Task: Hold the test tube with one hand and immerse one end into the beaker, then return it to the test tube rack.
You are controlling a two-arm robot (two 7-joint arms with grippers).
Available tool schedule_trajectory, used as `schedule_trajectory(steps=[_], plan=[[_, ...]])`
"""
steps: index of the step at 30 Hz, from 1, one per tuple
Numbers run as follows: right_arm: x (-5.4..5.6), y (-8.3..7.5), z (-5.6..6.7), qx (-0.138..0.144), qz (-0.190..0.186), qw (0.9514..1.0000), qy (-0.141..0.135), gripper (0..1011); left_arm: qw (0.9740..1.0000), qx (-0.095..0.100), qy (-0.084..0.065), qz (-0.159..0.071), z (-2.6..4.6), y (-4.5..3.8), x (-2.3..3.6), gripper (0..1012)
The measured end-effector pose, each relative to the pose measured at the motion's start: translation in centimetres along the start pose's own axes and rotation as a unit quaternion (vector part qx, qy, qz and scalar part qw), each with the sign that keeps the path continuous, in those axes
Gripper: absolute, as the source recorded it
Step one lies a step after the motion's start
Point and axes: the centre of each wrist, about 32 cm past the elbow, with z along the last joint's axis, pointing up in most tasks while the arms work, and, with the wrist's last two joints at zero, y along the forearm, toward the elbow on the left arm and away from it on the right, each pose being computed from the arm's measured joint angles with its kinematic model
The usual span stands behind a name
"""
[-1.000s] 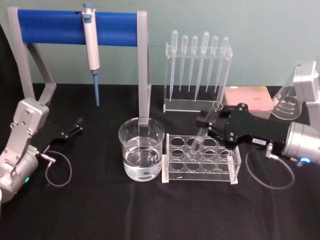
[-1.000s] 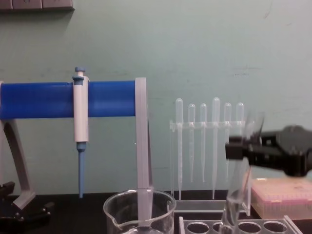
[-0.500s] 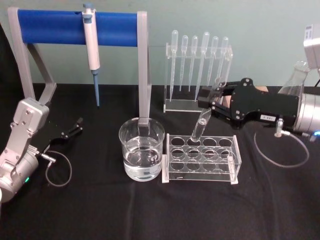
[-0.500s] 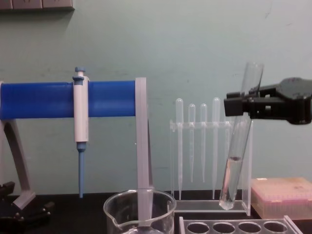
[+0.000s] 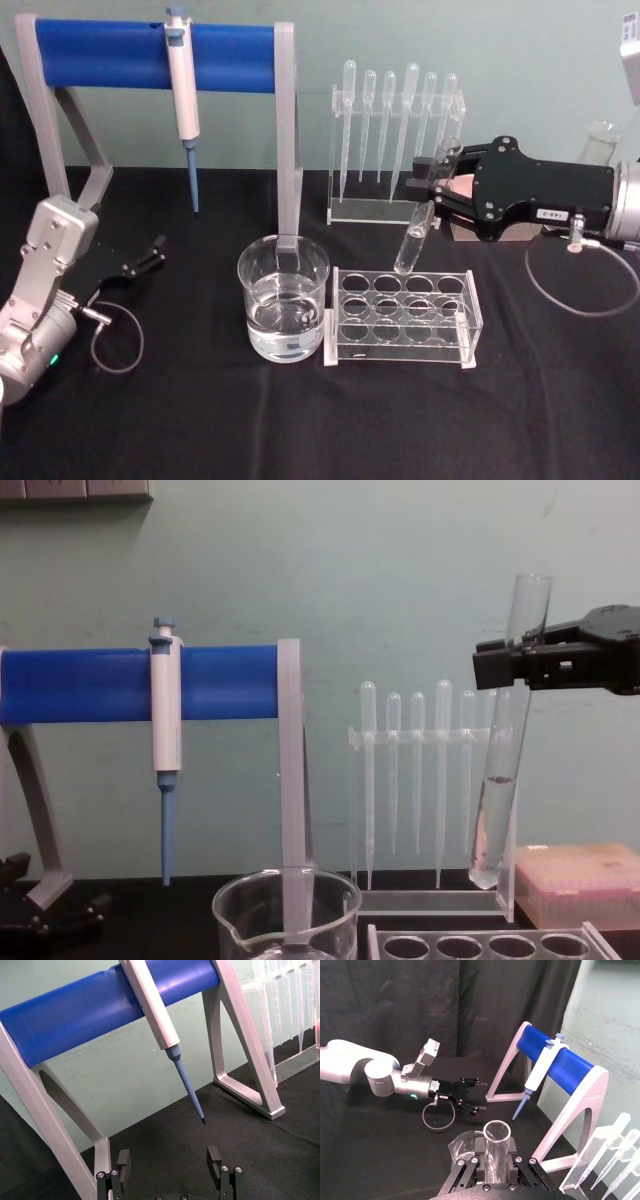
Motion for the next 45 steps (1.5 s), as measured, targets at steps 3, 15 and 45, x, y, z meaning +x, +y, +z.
schedule_trajectory(steps=[3, 15, 45], plan=[[0.04, -0.08, 0.2, -0.001, 0.001, 1.0, 0.0, 238, 1.0, 0.0, 0.0, 0.0, 0.0, 0.0, 0.0, 1000], [0.02, -0.03, 0.18, -0.001, 0.001, 1.0, 0.0, 238, 1.0, 0.0, 0.0, 0.0, 0.0, 0.0, 0.0, 1000], [0.03, -0.03, 0.12, -0.001, 0.0, 1.0, -0.001, 239, 1.0, 0.0, 0.0, 0.0, 0.0, 0.0, 0.0, 1000]])
